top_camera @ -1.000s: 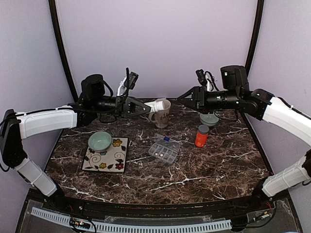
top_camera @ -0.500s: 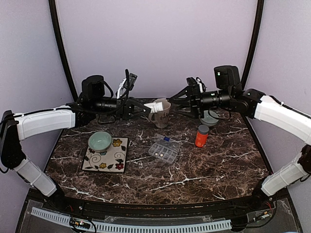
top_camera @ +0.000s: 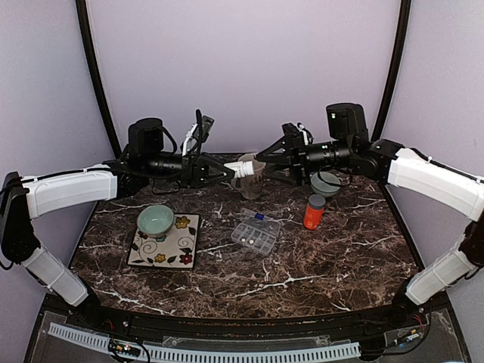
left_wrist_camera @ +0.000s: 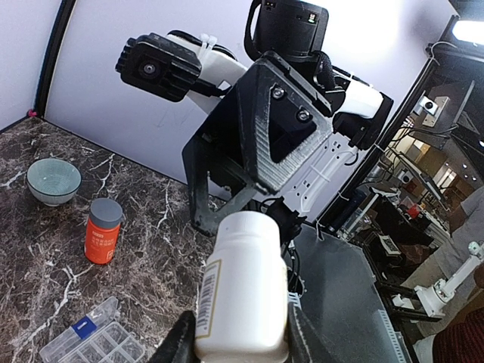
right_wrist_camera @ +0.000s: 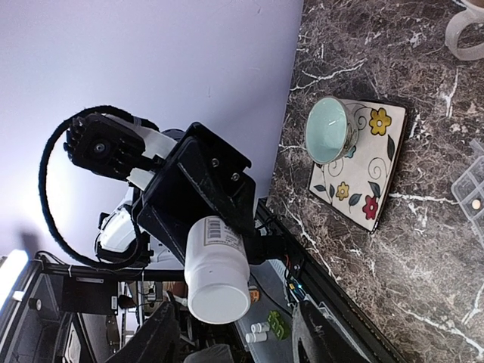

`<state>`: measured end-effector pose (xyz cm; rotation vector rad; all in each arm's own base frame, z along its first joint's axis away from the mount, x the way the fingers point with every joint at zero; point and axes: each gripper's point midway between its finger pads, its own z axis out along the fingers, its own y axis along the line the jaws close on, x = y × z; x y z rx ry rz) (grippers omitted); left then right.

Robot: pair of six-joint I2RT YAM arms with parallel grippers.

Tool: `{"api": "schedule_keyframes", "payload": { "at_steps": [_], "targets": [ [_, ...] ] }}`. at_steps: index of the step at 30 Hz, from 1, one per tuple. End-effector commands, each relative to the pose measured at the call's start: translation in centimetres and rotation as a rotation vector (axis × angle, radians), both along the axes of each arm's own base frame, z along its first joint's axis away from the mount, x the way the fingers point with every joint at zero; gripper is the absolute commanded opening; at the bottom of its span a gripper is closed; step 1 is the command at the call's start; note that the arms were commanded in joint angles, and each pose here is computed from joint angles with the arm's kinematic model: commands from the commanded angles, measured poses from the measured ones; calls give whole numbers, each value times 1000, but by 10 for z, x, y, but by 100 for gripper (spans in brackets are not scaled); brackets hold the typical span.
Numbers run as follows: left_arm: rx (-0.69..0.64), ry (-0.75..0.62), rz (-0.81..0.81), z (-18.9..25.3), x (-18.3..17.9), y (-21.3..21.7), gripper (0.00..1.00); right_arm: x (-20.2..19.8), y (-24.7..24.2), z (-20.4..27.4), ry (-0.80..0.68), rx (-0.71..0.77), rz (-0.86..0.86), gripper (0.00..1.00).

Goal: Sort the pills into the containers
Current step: Unscrew the lid of the pill bottle.

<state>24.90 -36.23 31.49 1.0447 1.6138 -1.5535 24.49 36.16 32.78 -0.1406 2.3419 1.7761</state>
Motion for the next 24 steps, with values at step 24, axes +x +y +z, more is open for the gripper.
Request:
{"api": "schedule_keyframes", "payload": {
  "at_steps": [24],
  "targets": [
    [-13,-35,-18,8,0,-4,0,-13,29,25,-42,86,95,41]
  ]
}}
